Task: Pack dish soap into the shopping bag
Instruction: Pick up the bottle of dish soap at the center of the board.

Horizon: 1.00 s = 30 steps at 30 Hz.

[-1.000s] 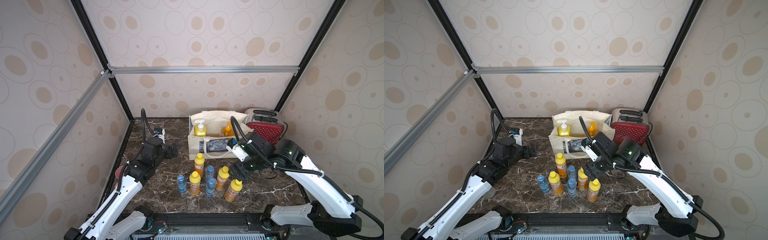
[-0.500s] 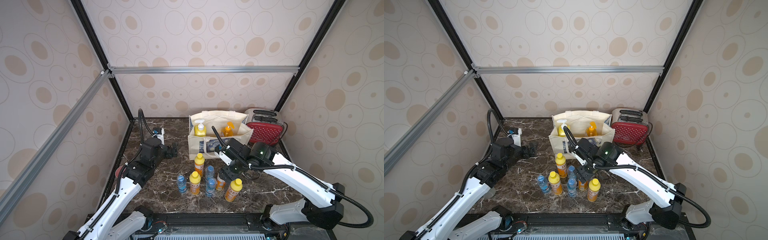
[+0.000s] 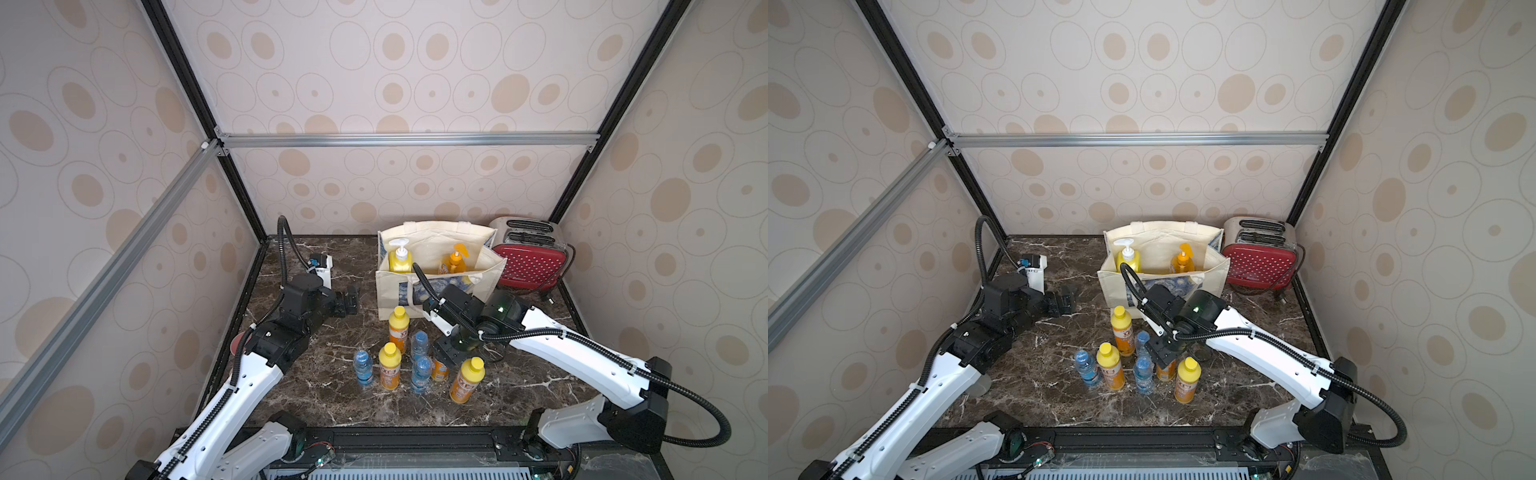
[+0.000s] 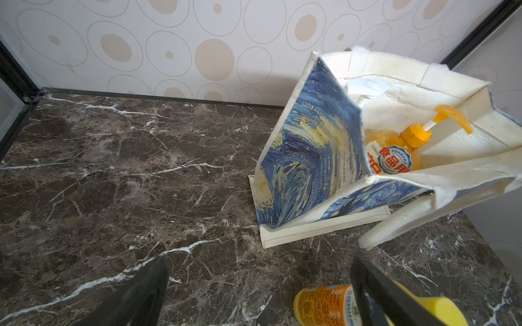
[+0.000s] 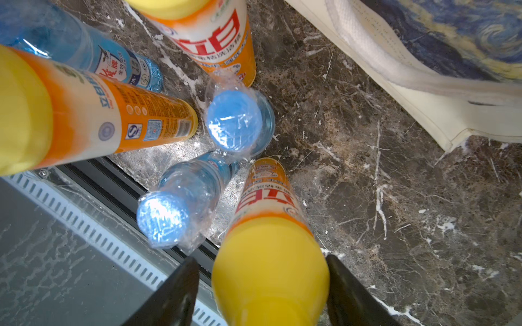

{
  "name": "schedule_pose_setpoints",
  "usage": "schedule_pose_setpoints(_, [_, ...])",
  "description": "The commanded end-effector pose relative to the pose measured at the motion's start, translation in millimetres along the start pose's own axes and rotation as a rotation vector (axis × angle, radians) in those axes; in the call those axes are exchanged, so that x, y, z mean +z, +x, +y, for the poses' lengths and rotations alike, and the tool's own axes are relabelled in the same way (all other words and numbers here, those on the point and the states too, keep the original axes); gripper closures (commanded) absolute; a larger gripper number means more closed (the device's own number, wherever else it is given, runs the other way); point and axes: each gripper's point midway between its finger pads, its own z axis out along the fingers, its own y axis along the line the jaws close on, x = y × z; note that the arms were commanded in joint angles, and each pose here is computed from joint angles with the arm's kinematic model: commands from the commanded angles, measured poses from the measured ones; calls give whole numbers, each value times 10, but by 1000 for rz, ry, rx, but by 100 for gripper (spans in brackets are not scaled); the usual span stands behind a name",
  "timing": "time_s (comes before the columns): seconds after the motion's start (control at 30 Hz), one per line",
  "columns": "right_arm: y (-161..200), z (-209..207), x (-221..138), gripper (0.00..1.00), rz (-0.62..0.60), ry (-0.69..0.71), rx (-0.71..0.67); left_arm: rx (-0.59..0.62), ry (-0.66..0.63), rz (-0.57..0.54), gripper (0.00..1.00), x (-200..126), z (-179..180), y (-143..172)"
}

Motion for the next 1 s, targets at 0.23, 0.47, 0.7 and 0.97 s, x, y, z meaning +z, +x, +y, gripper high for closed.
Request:
schedule_pose_setpoints(0.23, [49,-2,76,52,22,14,12,-15,50,-40,1,-51,-128,-198])
schedule_pose_setpoints(0.47, [-65,-71,-225,68,-34,45,0,1,102,-16,1,-43,-252,-250])
schedule_pose_setpoints(0.7, [-290,-116,-771,72,-154,61,-39,9,131,-8,1,-47,-321,-287])
schedule_pose_setpoints(0.97, [-637,-45,-1572,74,-375,4,-95,2,221,17,1,-6,-516,-351])
